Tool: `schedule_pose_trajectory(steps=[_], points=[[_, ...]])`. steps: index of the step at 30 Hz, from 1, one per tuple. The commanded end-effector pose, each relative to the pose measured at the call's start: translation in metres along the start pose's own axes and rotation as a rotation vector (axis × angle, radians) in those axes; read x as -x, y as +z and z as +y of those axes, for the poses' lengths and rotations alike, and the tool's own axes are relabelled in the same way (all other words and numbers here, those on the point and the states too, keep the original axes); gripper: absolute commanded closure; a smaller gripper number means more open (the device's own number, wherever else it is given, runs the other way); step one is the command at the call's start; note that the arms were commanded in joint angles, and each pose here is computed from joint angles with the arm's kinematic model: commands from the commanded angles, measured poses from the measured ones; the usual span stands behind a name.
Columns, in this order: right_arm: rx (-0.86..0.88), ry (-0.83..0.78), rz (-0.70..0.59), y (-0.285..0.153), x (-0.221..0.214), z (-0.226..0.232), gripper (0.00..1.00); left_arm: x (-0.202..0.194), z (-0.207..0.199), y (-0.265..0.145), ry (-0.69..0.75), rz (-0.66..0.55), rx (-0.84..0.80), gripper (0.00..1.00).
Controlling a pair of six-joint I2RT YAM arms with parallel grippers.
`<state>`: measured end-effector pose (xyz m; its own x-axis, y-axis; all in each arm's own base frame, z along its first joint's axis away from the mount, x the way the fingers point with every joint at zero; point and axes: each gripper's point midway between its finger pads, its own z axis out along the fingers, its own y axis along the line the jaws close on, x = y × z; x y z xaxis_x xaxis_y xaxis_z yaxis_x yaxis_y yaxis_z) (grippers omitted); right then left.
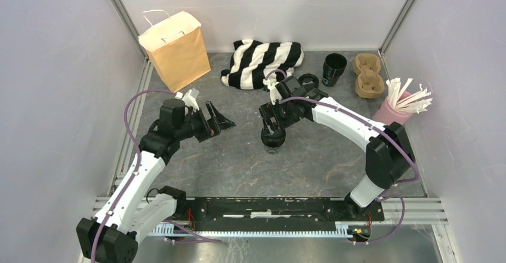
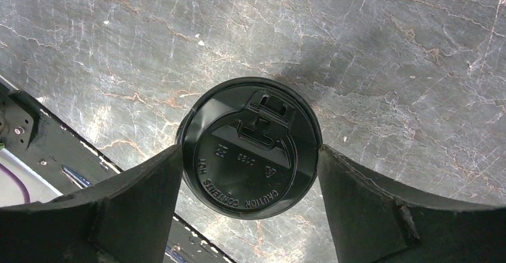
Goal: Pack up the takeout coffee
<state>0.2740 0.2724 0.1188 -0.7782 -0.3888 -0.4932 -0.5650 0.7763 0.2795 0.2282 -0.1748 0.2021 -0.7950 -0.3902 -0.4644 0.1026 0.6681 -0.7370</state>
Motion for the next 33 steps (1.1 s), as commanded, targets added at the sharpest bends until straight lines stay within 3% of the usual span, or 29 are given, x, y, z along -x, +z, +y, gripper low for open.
schedule_pose_trajectory(steps=[1,33], points=[[-0.017,-0.045,-0.022,0.0,0.007,0.002,0.13,0.008,-0.012,-0.001,-0.003,-0.018,-0.042,0.02],[-0.128,-0.245,-0.163,-0.023,-0.002,0.016,0.16,0.01,-0.016,-0.003,0.003,-0.022,-0.054,0.02]])
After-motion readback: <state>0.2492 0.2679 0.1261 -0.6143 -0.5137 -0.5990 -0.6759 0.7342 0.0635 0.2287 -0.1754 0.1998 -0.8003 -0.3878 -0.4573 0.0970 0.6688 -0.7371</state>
